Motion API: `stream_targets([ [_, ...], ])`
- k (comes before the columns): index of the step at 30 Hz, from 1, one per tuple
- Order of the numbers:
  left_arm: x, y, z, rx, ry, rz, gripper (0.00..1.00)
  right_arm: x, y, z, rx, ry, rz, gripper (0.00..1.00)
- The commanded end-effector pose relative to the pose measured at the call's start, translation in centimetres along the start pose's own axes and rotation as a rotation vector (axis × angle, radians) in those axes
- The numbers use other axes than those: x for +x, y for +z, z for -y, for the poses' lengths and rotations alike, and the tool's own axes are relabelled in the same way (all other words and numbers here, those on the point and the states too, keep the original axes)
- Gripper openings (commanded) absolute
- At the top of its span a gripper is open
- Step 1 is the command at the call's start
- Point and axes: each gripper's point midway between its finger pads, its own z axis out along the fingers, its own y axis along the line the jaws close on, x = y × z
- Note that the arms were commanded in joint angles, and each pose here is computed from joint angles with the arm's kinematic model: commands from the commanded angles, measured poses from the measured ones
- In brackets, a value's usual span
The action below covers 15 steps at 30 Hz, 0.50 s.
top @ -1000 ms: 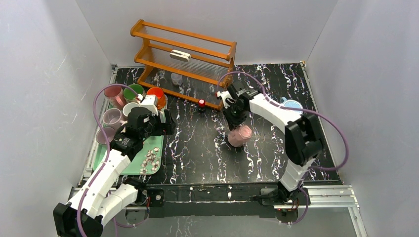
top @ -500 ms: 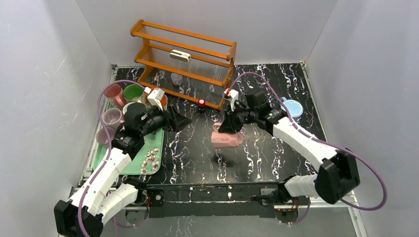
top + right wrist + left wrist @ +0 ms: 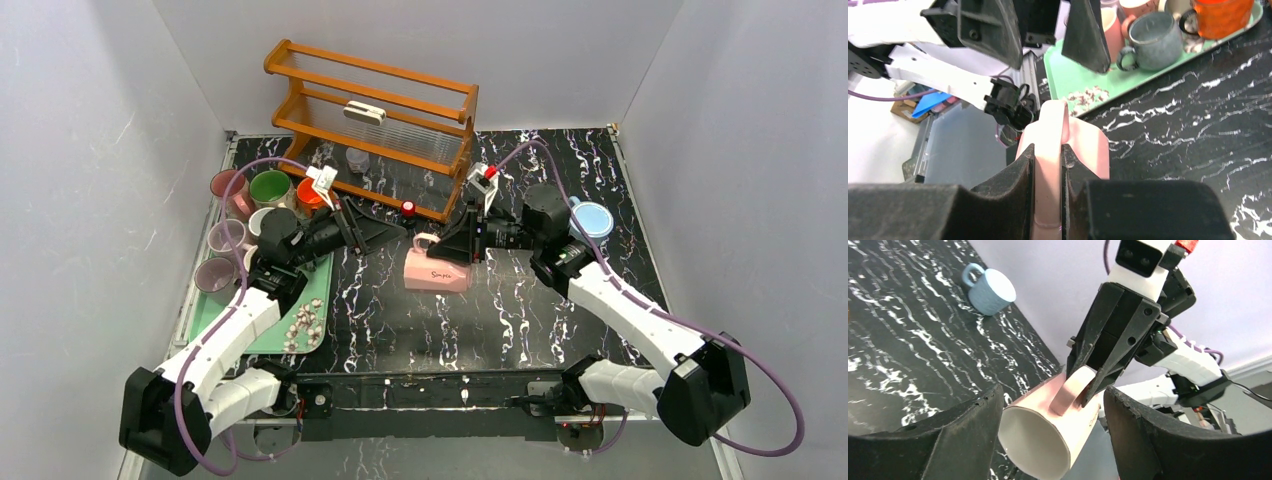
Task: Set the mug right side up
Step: Turn over the cup at the center of the board.
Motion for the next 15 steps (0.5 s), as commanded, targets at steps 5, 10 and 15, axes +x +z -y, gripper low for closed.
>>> stream_targets([
  [5, 0.5, 1.4, 4.5, 0.150, 0.038, -0.006, 0.71, -4.4, -0.6, -4.3, -0.128, -0.069, 0.177, 0.01],
  [10, 1.5, 2.3, 5.7, 0.180, 0.040, -0.032, 0.67, -4.3, -0.5, -4.8, -0.158, -0.042, 0.187, 0.01],
  [15, 1.6, 2.4, 5.7, 0.173, 0.046, -0.018, 0.59, -4.4, -0.6, -5.3, -0.185, -0.042, 0.206, 0.01],
])
